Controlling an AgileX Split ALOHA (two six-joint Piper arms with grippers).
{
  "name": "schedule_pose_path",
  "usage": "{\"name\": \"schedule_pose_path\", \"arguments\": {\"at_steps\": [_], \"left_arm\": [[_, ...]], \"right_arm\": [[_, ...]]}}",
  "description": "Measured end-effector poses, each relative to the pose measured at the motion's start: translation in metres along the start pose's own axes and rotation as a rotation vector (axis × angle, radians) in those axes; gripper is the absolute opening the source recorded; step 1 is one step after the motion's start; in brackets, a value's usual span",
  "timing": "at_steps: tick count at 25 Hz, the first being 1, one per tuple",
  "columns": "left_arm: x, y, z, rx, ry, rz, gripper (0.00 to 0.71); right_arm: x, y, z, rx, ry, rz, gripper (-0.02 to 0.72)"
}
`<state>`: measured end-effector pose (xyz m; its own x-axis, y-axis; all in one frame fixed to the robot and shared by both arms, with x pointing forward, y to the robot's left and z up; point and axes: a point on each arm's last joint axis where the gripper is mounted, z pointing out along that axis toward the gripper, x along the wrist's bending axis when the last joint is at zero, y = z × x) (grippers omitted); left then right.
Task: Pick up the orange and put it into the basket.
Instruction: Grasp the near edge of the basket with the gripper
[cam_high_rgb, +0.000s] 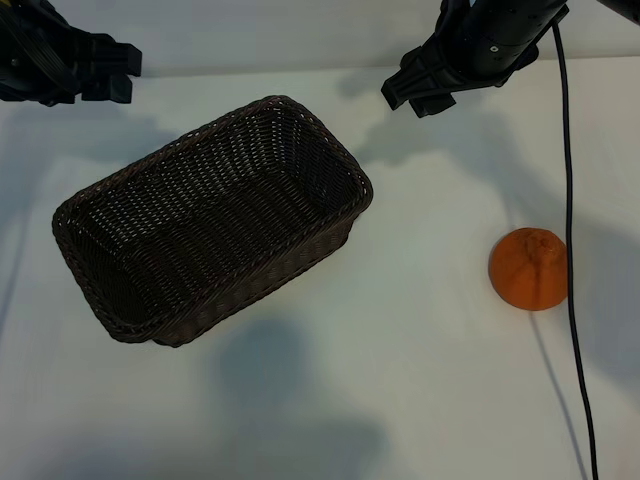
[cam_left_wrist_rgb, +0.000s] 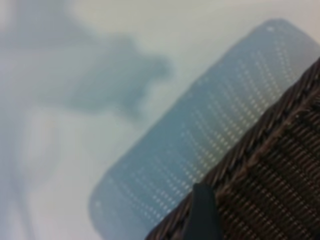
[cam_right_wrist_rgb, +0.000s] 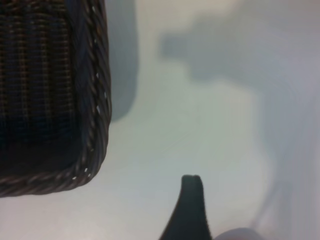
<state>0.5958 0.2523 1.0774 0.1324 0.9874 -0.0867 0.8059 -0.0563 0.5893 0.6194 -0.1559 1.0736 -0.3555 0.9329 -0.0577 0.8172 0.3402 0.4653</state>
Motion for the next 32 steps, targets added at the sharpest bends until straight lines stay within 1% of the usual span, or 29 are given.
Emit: {"name": "schedule_pose_path", "arguments": {"at_steps": [5,7,9,13,15,19,22,24,28,32], "left_arm": [[0.001,0.002,0.000,-0.026,0.006,0.005,0.588],[0.001,0.006,0.000,-0.062,0.007,0.005,0.588],[0.001,0.007,0.000,-0.072,0.008,0.005,0.588],[0.000,0.001,-0.002,-0.008,0.005,-0.011,0.588],[0.000,-0.002,-0.007,0.019,0.003,-0.027,0.588],[-0.003,-0.009,-0.022,0.017,-0.016,-0.080,0.588],[-0.004,-0.028,-0.025,0.034,-0.029,-0.146,0.588],[-0.004,-0.048,-0.024,0.040,-0.025,-0.186,0.588],[-0.001,-0.085,-0.025,0.007,-0.016,-0.323,0.588],[0.002,-0.111,-0.034,-0.024,0.007,-0.426,0.588]], "right_arm": [[0.000,0.001,0.000,-0.006,0.000,0.000,0.595],[0.000,0.001,0.000,-0.006,0.000,0.000,0.595],[0.000,0.001,0.000,-0.006,0.000,0.000,0.595],[0.000,0.001,0.000,-0.009,0.000,0.000,0.595],[0.000,0.001,0.000,-0.011,0.000,0.000,0.595],[0.000,0.001,0.000,-0.011,0.000,0.000,0.595],[0.000,0.001,0.000,-0.011,0.000,0.000,0.595],[0.000,0.001,0.000,-0.012,0.000,0.000,0.595],[0.000,0.001,0.000,-0.013,0.000,-0.001,0.595],[0.000,0.001,0.000,-0.013,0.000,-0.001,0.595]]}}
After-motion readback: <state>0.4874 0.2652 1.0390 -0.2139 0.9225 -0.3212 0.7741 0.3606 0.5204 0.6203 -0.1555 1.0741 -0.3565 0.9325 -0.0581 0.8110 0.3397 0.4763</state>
